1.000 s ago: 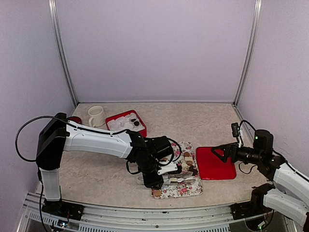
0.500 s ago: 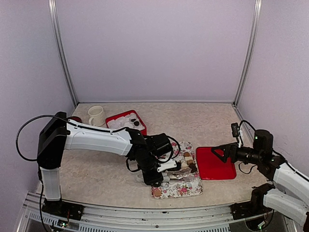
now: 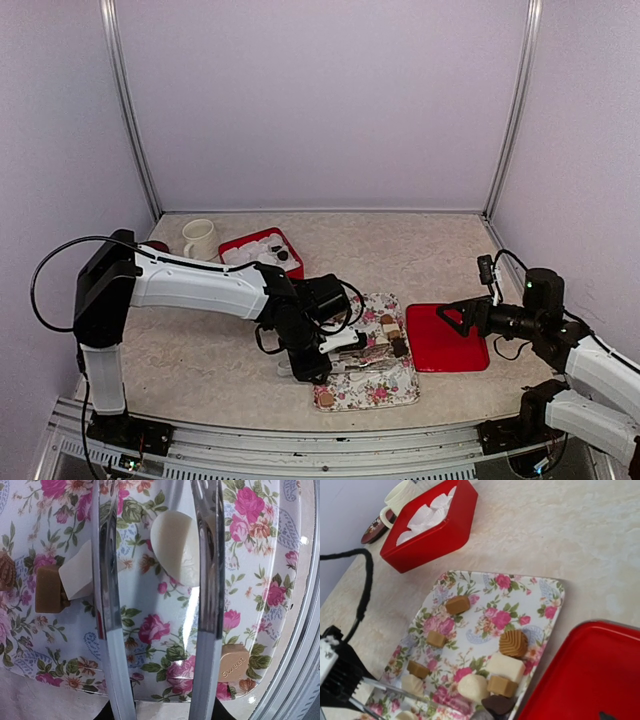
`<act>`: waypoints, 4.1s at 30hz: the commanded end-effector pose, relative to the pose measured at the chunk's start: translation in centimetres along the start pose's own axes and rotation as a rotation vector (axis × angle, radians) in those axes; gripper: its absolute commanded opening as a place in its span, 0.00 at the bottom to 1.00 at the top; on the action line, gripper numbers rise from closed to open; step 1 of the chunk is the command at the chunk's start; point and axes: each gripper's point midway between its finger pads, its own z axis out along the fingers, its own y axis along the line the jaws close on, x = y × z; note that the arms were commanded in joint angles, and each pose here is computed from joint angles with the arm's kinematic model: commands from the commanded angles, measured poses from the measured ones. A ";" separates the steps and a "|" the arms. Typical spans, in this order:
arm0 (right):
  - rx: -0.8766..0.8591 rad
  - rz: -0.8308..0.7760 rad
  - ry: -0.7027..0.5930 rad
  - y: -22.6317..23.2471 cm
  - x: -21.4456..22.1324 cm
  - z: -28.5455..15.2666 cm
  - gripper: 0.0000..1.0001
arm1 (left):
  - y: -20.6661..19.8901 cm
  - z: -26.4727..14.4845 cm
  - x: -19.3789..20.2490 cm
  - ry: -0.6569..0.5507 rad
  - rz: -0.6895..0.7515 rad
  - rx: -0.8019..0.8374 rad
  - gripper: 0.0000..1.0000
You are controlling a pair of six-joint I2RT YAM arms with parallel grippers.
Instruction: Pack the chocolate
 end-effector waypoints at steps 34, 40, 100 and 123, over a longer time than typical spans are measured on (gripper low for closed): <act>0.006 -0.025 -0.029 -0.1 -1.3 -0.1 1.00 | 0.4 -0.1 -3.8 -0.064 0.040 0.005 0.40; 0.006 -0.024 -0.031 -0.1 -1.2 -0.1 1.00 | -0.5 0.1 -4.2 -0.062 0.063 0.018 0.39; -0.007 -0.014 -0.020 -0.3 -1.4 0.6 1.00 | 17.2 -14.4 6.8 -0.526 -0.671 -0.020 0.25; -0.006 -0.010 -0.018 -0.3 -1.0 0.6 1.00 | 18.2 -10.5 8.7 -0.448 -0.801 0.101 0.27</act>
